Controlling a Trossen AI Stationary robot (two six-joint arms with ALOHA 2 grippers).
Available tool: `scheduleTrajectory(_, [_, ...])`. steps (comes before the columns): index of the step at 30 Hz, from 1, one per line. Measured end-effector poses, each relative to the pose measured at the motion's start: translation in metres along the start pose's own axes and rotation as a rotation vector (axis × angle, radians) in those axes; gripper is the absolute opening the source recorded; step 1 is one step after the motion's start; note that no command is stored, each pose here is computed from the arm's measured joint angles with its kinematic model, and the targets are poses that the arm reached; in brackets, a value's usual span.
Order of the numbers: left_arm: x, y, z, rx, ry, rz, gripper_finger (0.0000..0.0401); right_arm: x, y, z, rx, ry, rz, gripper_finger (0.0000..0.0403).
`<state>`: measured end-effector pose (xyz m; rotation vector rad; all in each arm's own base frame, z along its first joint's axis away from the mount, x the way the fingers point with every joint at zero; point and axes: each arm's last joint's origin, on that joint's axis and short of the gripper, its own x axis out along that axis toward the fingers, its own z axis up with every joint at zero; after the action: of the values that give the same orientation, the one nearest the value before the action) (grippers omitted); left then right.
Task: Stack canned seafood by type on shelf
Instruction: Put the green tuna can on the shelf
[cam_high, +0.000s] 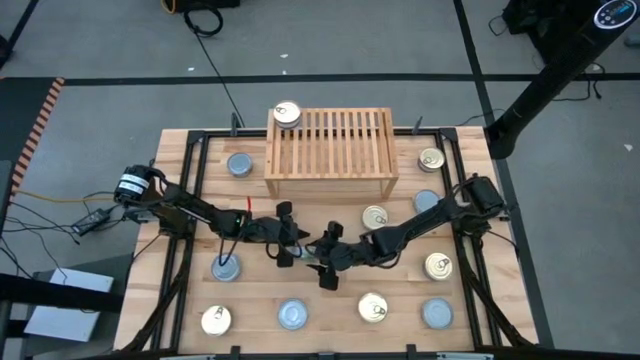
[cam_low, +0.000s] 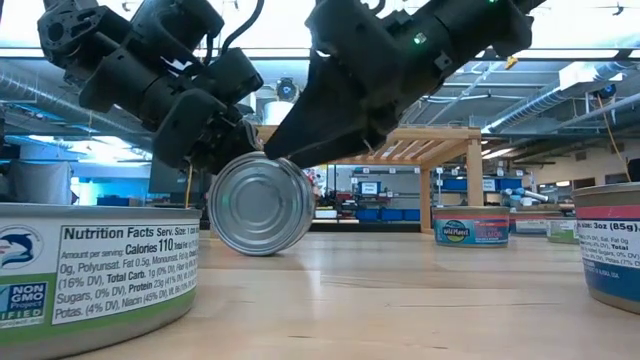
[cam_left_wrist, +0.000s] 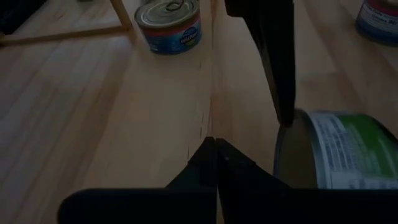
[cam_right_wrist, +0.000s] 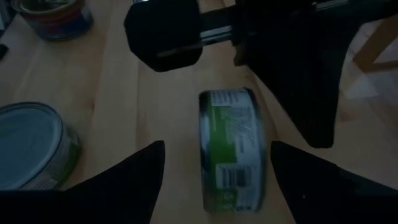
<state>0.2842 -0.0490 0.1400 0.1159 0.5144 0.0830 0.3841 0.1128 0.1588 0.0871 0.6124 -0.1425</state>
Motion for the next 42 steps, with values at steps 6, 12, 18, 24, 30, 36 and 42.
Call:
scheduleTrajectory(6, [0.000, 0.000, 0.000, 0.001, 0.001, 0.000, 0.0000, 0.002, -0.003, 0.000, -0.006, 0.015, -0.021, 0.0293])
scheduleTrajectory(12, [0.000, 0.000, 0.000, 0.002, -0.004, 0.000, 0.0000, 0.003, -0.006, -0.002, -0.013, 0.041, -0.030, 0.0248])
scheduleTrajectory(18, [0.000, 0.000, 0.001, 0.001, -0.009, 0.000, 0.0000, 0.004, -0.009, -0.002, -0.025, 0.065, 0.010, 0.0180])
scheduleTrajectory(24, [0.000, 0.000, 0.005, -0.013, -0.048, 0.018, 0.0000, 0.004, -0.008, -0.001, -0.055, 0.082, 0.021, 0.0152])
scheduleTrajectory(30, [0.000, 0.002, 0.010, -0.026, -0.107, 0.067, 0.0000, -0.006, 0.006, 0.013, -0.127, 0.183, 0.008, 0.0152])
scheduleTrajectory(36, [-0.003, 0.004, 0.008, -0.023, -0.138, 0.102, 0.0000, -0.024, 0.025, 0.033, -0.233, 0.232, -0.056, 0.0152])
scheduleTrajectory(42, [-0.012, 0.007, -0.008, -0.080, -0.223, 0.104, 0.0000, -0.047, 0.038, 0.056, -0.335, 0.277, -0.121, 0.0152])
